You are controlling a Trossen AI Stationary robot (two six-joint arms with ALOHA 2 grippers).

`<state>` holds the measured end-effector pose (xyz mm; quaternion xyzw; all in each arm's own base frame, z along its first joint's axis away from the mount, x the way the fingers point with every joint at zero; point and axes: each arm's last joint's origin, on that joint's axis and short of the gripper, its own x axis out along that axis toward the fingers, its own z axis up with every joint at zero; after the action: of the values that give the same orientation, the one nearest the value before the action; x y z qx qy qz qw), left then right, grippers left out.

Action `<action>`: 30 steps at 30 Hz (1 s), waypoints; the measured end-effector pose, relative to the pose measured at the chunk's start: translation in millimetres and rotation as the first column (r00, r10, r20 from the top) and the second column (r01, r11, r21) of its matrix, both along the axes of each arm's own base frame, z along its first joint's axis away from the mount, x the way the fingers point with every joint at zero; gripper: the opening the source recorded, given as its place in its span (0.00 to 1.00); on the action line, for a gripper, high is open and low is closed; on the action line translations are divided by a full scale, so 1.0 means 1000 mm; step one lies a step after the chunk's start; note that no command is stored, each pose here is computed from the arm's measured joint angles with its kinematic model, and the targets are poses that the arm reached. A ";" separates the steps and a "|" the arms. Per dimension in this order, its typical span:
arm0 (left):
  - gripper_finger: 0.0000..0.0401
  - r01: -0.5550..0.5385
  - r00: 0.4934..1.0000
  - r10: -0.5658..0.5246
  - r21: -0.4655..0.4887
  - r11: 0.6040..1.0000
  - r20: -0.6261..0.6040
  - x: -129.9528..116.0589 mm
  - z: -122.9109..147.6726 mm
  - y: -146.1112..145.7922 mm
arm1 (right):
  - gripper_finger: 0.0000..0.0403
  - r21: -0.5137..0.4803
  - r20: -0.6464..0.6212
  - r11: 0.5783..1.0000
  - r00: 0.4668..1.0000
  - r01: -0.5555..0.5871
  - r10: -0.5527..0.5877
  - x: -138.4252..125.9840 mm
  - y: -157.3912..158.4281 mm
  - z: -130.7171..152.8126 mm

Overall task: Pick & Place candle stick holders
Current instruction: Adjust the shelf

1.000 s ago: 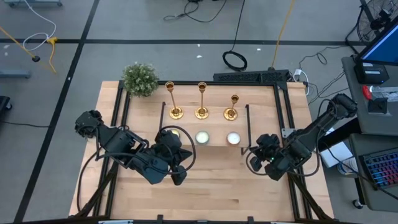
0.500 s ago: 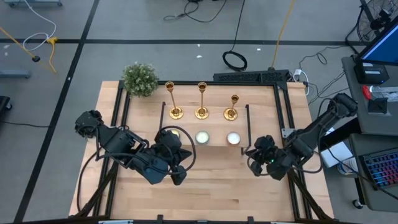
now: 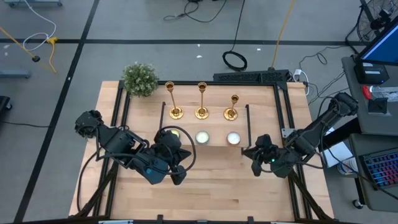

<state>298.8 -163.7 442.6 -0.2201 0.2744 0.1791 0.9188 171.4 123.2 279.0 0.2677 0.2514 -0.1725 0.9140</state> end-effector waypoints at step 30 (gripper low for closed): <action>0.00 -0.387 0.890 0.359 -0.050 0.921 -0.282 -0.021 -0.045 0.020 | 0.00 -0.028 0.143 0.999 0.989 0.039 -0.035 0.001 -0.003 0.015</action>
<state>277.6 -144.0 397.6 -0.2906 0.3575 0.3657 0.8087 172.4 120.7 294.4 0.2699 0.1776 -0.1737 0.9303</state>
